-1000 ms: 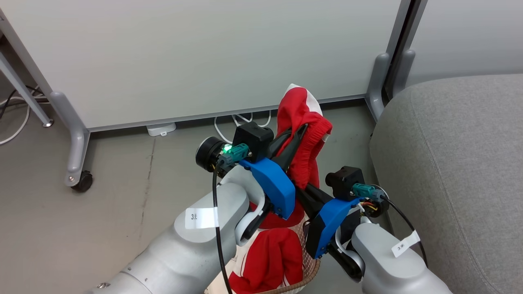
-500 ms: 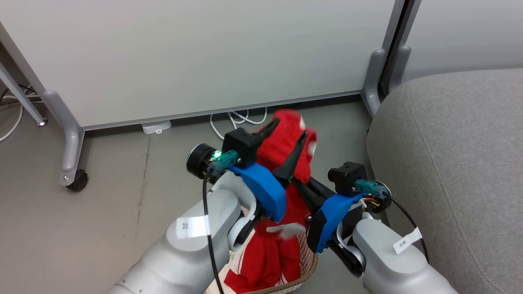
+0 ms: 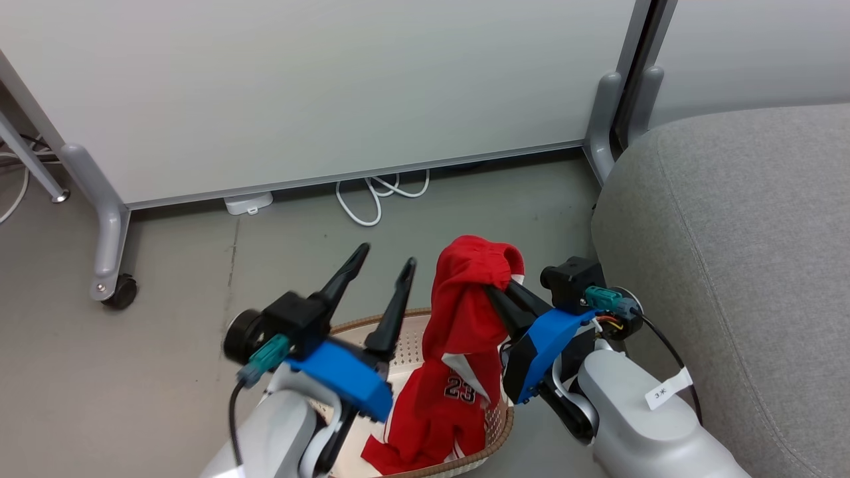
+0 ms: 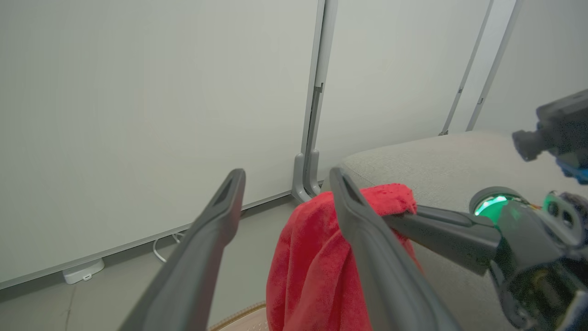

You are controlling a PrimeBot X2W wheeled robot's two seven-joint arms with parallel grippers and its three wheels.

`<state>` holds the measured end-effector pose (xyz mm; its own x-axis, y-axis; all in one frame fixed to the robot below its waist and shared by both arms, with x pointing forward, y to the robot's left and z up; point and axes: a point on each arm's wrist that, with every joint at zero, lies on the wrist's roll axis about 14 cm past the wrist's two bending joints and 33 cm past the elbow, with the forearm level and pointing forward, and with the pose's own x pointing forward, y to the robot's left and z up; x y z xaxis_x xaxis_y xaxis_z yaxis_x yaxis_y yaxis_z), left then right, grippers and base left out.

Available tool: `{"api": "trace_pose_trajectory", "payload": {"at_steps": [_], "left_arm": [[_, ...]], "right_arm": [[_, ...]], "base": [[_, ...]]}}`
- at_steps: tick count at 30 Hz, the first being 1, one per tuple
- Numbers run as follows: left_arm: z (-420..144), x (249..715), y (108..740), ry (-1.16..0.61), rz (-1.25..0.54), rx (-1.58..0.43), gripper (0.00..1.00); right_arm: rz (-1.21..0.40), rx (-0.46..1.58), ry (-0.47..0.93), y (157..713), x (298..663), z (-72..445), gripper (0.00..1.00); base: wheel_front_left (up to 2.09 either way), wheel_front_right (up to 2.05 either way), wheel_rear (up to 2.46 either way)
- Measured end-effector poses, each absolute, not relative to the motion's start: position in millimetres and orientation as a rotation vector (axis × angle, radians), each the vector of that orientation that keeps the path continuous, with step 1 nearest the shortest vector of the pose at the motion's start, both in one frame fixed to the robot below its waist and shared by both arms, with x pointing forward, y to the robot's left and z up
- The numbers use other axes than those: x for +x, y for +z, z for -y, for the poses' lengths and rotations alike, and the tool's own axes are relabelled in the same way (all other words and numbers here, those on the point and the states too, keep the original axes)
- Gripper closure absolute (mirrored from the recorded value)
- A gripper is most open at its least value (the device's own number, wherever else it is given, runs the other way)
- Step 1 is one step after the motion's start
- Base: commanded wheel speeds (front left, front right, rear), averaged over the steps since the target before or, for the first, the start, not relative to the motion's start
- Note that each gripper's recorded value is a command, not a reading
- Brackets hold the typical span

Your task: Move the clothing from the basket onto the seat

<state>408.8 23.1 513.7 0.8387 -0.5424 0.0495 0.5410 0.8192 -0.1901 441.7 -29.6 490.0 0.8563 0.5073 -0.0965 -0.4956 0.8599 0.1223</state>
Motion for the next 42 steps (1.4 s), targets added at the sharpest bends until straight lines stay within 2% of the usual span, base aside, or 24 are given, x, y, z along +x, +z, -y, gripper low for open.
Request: {"api": "trace_pose_trajectory", "payload": {"at_steps": [12,22,32,42], "left_arm": [[-76.4,385.7,492.2,-0.404,-0.013,-0.219,0.0],[-93.6,380.6,488.2,-0.335,-0.008,-0.213,0.0],[-80.4,380.7,485.9,-0.372,-0.017,-0.212,0.0],[-49.4,389.3,481.7,-0.468,-0.035,-0.211,0.0]], "right_arm": [[-0.103,0.101,0.511,496.3,441.1,33.6,1.0],[-0.098,0.106,0.506,496.8,438.3,34.9,1.0],[-0.098,0.11,0.487,495.6,435.0,43.1,1.0],[-0.091,0.117,0.389,495.5,432.1,80.8,1.0]], "base": [[0.0,0.0,0.0],[0.0,0.0,0.0],[0.0,0.0,0.0],[0.0,0.0,0.0]]}}
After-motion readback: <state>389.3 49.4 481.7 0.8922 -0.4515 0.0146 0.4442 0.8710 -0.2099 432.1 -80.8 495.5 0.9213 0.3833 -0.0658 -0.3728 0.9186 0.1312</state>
